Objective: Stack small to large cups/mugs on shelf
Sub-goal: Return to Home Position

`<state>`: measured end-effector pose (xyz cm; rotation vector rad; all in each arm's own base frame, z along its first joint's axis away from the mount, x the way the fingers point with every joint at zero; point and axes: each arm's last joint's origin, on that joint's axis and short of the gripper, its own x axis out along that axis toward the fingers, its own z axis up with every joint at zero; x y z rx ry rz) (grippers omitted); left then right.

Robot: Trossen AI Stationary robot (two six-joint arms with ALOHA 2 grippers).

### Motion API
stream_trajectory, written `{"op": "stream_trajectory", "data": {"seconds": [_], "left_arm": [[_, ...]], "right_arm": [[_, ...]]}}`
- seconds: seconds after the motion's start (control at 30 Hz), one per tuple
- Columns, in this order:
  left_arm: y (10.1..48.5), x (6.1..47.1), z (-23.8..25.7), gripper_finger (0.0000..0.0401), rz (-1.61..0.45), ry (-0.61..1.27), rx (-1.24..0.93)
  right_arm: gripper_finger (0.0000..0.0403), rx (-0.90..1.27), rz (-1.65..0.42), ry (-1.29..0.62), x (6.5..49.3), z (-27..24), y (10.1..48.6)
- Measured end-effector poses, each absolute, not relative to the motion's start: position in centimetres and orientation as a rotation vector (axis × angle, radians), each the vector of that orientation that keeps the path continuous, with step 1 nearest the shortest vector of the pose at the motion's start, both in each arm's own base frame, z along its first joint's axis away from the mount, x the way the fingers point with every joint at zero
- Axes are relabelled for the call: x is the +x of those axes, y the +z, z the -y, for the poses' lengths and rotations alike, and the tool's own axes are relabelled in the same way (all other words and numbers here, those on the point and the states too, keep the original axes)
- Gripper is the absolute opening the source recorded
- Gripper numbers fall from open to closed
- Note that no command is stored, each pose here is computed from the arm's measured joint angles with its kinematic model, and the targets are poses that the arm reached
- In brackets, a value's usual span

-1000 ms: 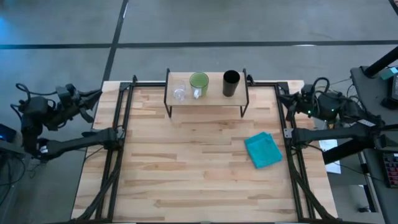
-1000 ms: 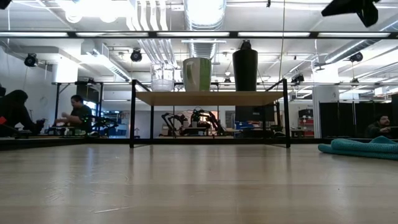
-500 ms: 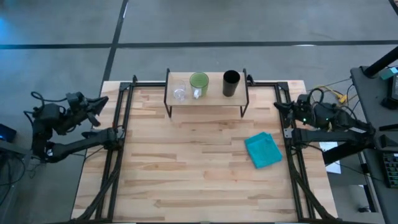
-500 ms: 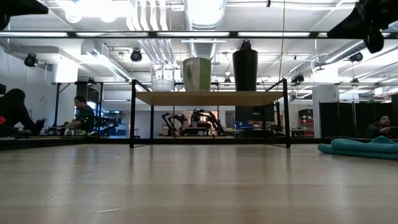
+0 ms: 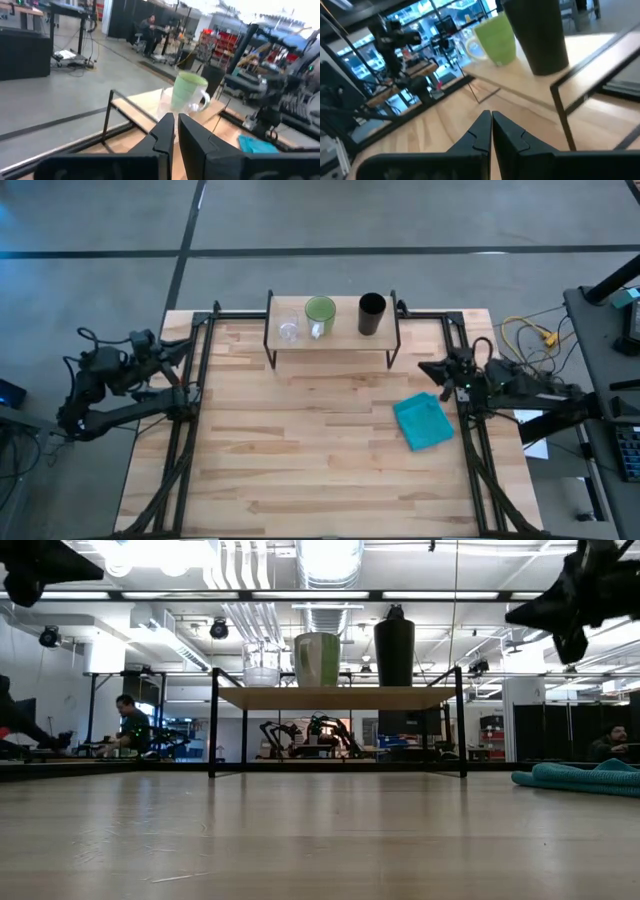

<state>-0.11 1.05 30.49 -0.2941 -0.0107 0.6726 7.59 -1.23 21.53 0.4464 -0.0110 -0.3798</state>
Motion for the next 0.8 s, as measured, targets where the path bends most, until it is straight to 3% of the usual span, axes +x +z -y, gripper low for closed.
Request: {"op": "stream_trajectory", "data": {"seconds": [0.47,0.8], "left_arm": [[27.7,3.1,-1.8,0.0011,0.012,0.599,-0.303],[24.8,5.5,-2.4,0.0011,0.032,0.545,-0.331]], "right_arm": [[0.0009,0.519,0.07,-0.367,9.4,1.3,17.3],[0.0009,0.516,0.1,-0.366,9.5,1.3,17.3]]}}
